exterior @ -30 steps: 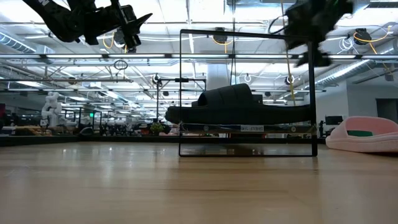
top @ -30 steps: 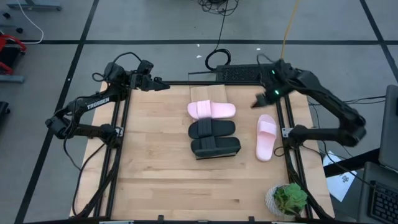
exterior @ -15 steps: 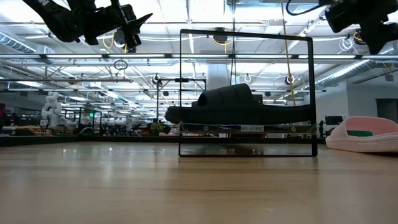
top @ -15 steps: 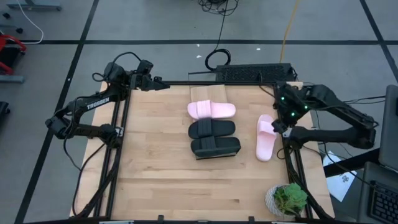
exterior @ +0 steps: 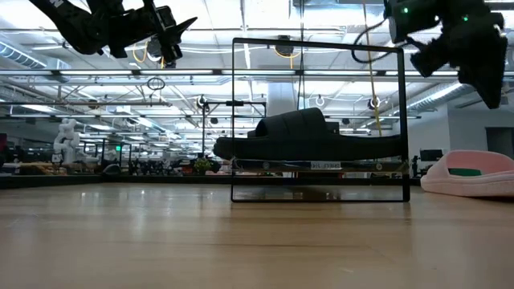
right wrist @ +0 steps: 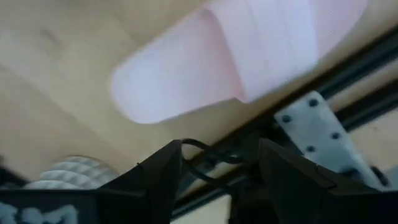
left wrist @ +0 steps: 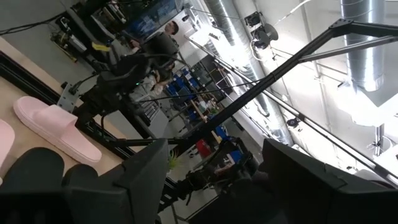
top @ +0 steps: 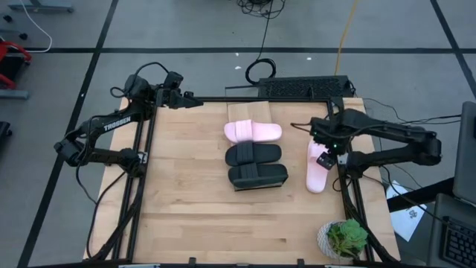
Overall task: Pick and place slides into the shelf
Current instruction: Put the pink slide on the shelf
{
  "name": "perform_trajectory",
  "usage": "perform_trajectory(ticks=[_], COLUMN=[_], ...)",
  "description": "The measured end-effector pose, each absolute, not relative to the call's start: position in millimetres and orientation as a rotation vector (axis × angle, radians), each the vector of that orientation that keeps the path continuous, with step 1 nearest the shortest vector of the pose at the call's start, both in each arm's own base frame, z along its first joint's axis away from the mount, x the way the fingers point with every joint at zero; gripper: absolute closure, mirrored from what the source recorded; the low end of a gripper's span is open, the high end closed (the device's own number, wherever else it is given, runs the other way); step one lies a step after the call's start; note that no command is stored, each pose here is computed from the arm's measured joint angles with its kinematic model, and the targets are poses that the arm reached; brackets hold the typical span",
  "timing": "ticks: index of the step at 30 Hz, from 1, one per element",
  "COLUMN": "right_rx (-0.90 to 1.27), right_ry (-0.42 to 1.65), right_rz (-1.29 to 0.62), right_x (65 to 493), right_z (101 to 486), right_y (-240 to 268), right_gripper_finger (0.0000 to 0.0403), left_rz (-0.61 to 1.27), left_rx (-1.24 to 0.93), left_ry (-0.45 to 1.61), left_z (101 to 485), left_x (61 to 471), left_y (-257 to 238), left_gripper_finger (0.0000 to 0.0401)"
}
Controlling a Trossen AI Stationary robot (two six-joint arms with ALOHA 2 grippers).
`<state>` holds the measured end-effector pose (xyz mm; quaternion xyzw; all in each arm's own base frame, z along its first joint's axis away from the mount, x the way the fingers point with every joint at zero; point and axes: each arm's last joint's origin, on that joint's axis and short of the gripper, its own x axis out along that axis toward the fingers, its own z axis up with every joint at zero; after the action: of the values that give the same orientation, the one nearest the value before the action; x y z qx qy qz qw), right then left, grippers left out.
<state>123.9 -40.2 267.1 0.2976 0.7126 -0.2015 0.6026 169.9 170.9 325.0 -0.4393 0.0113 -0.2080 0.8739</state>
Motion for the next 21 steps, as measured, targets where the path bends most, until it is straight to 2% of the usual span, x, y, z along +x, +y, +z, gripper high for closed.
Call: perform_trajectory(ticks=[5,13,18,21], right_rx=[0.586,0.392,0.372,0.435], right_ry=[1.686,1.558,1.569,1.550], right_rz=[-0.519,-0.511,-0.477,-0.433], right_x=[121,133,129,124], right_z=[253,250,249,249], right_y=[-42,-54,-66,-75], right_gripper_finger=[0.0200,0.0200,0.0200,0.0200], left_rz=[-0.434,-0.421,-0.419,-0.417], left_rx=[-0.918,-0.928,-0.932,-0.935], left_ry=[0.024,0.007,0.001,-0.009], left_z=[325,325,325,326], left_x=[170,170,171,172], left_y=[171,171,171,170], left_gripper_finger=[0.0142,0.0142,0.0142,0.0142])
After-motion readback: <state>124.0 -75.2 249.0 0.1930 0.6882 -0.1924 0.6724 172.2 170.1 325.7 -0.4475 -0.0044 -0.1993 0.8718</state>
